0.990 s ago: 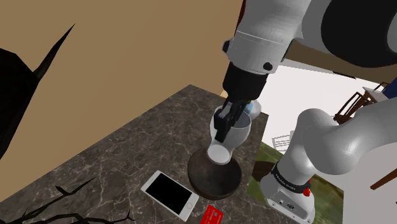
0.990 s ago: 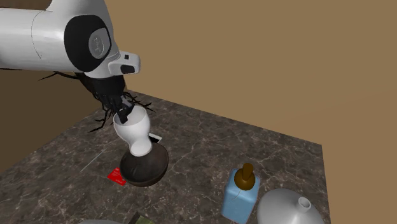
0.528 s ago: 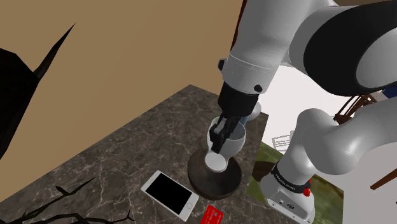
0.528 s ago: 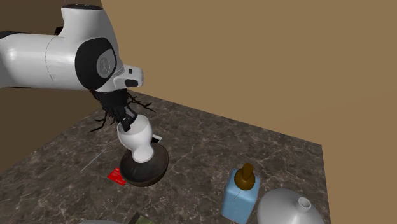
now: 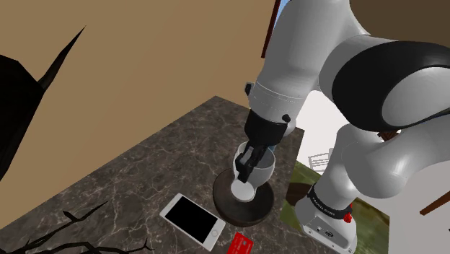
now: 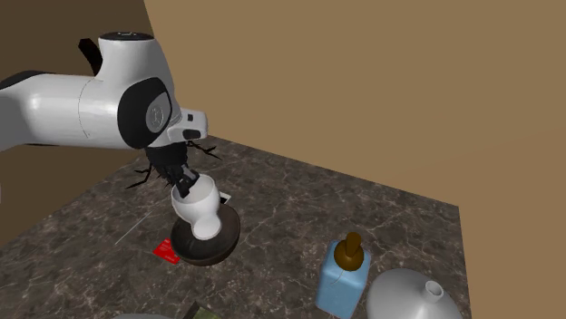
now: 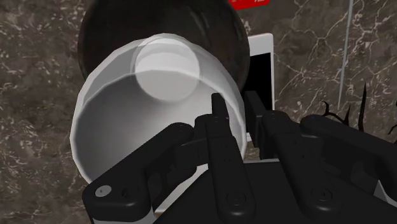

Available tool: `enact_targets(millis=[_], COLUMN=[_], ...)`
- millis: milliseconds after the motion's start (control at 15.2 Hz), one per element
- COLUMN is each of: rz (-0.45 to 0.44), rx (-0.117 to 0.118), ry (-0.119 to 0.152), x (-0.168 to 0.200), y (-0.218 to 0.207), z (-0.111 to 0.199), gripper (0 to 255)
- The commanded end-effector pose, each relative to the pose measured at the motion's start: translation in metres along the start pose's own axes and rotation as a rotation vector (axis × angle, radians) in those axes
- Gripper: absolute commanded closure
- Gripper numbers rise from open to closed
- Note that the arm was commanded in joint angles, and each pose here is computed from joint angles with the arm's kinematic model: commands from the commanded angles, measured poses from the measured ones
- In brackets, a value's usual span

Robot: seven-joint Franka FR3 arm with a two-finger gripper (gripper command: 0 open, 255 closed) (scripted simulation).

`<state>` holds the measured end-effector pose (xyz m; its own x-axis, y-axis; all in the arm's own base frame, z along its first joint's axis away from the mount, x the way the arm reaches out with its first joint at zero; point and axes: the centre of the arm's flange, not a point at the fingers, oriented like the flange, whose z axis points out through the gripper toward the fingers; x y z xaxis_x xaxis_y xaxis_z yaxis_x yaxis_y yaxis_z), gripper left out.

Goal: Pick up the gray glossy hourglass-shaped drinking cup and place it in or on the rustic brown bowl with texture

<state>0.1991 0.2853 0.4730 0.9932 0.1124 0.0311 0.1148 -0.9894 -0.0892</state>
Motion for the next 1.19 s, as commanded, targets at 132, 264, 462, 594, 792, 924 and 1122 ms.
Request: enact_targets(millis=[132, 264, 462, 594, 792, 924, 1122], rz=[0.0, 0.0, 0.0, 0.0, 0.0, 0.0, 0.0], rx=[0.0, 0.0, 0.0, 0.0, 0.0, 0.0, 0.0], ry=[0.001, 0.001, 0.001, 0.001, 0.001, 0.001, 0.001], x=[0.0, 0.0, 0.0, 0.0, 0.0, 0.0, 0.0], y=[0.0, 0.0, 0.0, 0.0, 0.0, 0.0, 0.0], z=[0.001, 0.001, 0.0, 0.0, -0.026, -0.05, -0.05], gripper=[255, 255, 0, 0, 0, 0, 0])
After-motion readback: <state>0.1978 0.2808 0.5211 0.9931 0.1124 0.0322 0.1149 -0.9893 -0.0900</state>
